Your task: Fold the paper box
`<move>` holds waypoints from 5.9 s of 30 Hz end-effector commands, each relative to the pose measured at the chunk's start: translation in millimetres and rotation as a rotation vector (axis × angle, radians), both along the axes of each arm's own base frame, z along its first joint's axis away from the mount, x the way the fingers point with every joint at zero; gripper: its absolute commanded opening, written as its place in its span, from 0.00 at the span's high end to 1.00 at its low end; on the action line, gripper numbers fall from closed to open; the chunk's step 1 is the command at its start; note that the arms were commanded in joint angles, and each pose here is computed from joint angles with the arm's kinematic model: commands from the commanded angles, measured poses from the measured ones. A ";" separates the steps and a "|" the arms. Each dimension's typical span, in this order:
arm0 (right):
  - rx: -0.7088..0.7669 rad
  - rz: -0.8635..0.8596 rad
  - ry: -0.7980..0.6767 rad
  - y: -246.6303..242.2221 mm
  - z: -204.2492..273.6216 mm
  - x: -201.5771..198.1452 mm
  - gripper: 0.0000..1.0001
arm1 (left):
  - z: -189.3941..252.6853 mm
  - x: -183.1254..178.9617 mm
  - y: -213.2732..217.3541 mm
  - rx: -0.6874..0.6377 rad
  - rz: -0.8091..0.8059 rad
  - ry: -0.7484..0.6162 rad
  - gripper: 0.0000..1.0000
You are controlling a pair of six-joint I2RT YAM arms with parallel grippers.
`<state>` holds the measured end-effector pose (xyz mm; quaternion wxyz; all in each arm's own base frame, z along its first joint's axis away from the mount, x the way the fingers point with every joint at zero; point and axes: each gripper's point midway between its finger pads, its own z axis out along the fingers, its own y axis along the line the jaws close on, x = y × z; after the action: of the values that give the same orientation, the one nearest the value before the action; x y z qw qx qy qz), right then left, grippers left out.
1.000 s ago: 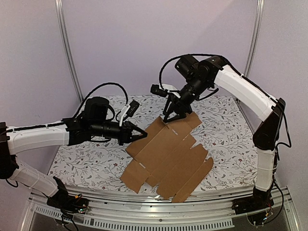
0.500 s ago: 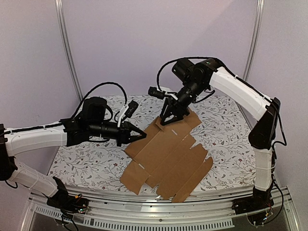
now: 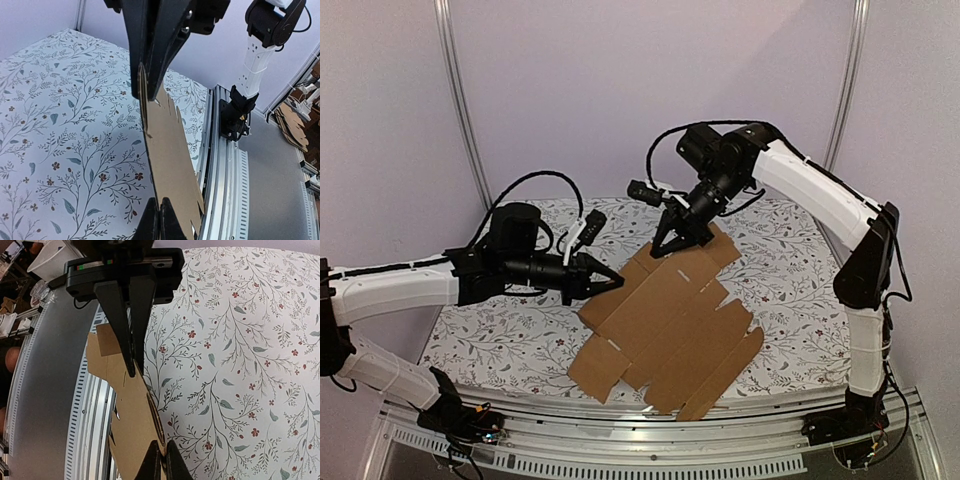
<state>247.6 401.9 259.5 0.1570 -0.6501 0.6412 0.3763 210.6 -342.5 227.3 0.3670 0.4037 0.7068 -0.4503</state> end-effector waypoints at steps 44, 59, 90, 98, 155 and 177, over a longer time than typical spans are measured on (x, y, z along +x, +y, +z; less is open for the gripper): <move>-0.001 -0.066 0.014 -13.7 29.0 -4.2 1.00 | 15.6 55.9 -42.0 0.007 0.009 -0.017 0.93; -0.011 -0.353 -0.159 -65.7 66.5 46.7 0.54 | 8.5 72.7 -31.0 -0.078 0.092 0.086 1.00; -0.273 -0.424 -0.096 -109.4 -88.8 85.9 0.39 | -9.3 119.2 -4.3 -0.326 0.191 0.426 1.00; -0.214 -0.357 0.031 -96.9 -91.1 65.0 0.55 | -9.3 124.5 -0.4 -0.360 0.217 0.432 1.00; -0.691 -0.267 -0.565 -57.5 -227.2 51.1 0.99 | -218.2 159.0 47.8 -0.248 0.734 0.763 1.00; -0.697 -0.229 -0.762 -50.8 -220.4 45.2 0.99 | -126.1 124.1 47.7 -0.096 0.604 0.655 0.97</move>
<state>292.9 353.0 29.9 0.1828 -0.6792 0.6984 -0.1327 368.9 -277.5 135.5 0.3564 -0.0200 0.8195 -0.4483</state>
